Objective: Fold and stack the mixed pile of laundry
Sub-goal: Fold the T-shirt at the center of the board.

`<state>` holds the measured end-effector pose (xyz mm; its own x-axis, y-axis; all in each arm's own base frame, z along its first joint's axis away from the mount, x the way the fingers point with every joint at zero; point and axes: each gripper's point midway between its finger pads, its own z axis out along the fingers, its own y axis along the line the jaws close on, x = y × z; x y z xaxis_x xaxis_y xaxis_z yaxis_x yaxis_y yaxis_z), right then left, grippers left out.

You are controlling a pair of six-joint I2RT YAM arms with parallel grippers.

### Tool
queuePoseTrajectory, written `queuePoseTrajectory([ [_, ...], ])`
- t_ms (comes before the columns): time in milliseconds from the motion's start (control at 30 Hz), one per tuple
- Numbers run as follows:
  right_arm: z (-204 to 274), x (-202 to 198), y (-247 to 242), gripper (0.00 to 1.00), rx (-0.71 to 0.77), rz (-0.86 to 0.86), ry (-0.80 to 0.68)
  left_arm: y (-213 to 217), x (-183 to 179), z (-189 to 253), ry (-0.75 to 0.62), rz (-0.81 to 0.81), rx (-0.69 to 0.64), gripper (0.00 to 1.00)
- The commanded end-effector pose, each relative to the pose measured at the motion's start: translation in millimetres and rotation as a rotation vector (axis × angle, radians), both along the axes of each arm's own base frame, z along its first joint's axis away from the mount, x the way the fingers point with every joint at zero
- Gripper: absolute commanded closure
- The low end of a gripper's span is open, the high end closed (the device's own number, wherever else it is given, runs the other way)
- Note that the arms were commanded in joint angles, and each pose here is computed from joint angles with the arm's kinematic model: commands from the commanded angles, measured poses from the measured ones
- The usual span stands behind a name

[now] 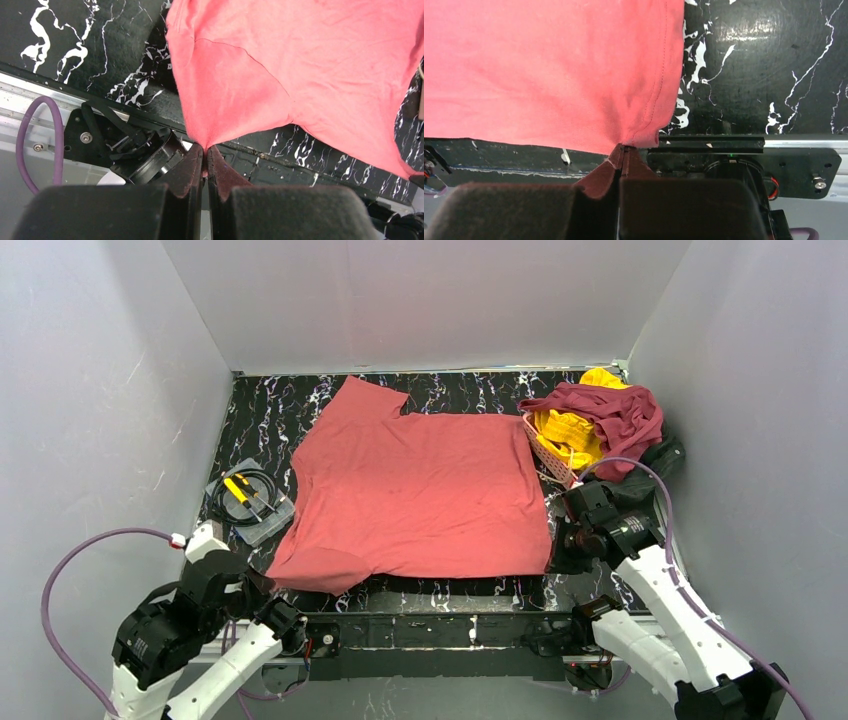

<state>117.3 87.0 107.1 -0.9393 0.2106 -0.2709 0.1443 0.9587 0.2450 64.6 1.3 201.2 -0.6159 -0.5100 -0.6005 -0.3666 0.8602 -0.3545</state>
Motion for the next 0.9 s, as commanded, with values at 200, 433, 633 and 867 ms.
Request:
queuePoseTrajectory([
  [200, 33.8, 63.3, 9.2, 0.99, -0.008, -0.055, -0.191, -21.3, 32.0, -1.3, 0.117, -0.128, 0.164, 1.0],
  [433, 54.1, 134.9, 12.2, 0.99, -0.102, -0.071, -0.338, -45.4, 104.6, 10.1, 0.097, -0.206, 0.302, 1.0],
  [633, 59.4, 185.6, 17.1, 0.99, -0.167, -0.081, -0.409, -63.1, 170.8, 5.3, 0.098, -0.244, 0.233, 1.0],
  [867, 43.3, 223.6, 14.6, 0.99, -0.275, -0.092, -0.407, -52.0, 229.5, -5.5, 0.142, -0.231, 0.229, 1.0],
])
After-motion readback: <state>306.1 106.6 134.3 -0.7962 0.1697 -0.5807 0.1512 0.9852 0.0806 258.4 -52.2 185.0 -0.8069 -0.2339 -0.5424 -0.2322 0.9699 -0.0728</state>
